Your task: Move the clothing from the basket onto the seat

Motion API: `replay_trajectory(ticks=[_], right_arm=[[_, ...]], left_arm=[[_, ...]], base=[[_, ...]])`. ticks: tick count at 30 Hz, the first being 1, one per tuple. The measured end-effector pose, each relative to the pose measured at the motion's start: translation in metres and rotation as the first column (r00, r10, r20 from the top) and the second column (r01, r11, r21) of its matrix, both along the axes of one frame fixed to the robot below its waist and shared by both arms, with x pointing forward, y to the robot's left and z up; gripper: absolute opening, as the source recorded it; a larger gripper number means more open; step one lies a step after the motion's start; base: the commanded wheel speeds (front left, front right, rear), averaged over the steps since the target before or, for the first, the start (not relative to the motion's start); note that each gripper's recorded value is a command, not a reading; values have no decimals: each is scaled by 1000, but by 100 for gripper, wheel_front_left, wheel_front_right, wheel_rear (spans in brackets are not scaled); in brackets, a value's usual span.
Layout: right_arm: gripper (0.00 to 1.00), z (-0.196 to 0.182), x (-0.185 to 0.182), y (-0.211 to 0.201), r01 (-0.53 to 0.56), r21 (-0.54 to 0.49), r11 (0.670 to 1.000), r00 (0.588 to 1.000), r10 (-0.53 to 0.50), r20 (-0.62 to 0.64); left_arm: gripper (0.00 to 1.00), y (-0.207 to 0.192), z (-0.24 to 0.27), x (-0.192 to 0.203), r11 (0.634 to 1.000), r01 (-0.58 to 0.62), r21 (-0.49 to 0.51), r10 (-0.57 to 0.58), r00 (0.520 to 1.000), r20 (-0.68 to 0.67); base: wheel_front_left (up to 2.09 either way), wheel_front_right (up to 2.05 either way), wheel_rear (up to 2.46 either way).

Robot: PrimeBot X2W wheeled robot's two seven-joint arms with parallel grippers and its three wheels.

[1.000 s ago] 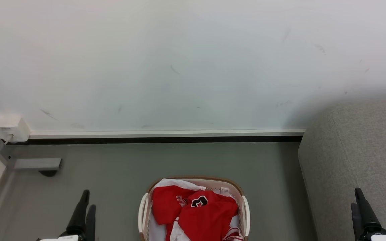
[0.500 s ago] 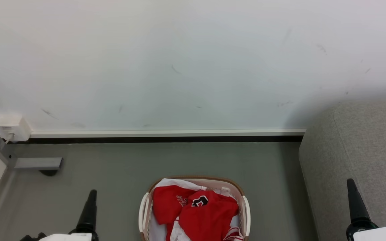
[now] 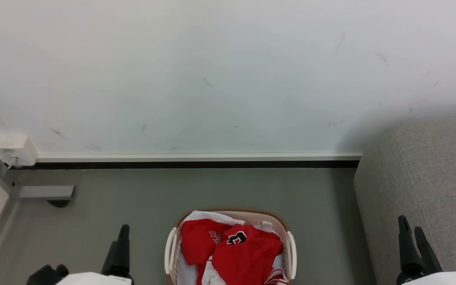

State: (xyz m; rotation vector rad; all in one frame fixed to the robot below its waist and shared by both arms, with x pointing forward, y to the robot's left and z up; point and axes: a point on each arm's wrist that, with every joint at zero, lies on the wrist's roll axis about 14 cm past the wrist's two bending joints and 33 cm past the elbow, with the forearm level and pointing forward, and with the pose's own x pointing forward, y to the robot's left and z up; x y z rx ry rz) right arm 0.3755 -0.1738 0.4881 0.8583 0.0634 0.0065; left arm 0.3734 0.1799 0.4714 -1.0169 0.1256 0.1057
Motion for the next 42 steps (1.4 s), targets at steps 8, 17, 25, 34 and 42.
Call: replay_trajectory(ticks=[8, 17, 25, 34, 42], right_arm=[[100, 1, 0, 2, -10, -123, 992, 1000, 12, 13], [100, 2, 0, 6, -26, -238, 971, 999, 33, 27], [100, 2, -1, 10, -34, -331, 943, 998, 51, 40], [100, 2, -1, 13, -43, -419, 907, 996, 70, 49], [100, -2, -3, 15, -55, -472, 880, 995, 86, 45]], left_arm=[[100, -2, 1, 0, 989, 11, 150, -11, 1000, -1], [100, -2, 5, 0, 956, 14, 293, -18, 1000, 12], [100, -1, 8, -1, 918, 9, 397, -20, 999, 25], [100, -3, 9, -2, 864, 15, 504, -34, 999, 28], [100, -3, 12, -3, 812, 8, 584, -38, 999, 38]], base=[[0, 0, 0], [0, 0, 0], [0, 0, 0], [0, 0, 0], [0, 0, 0]])
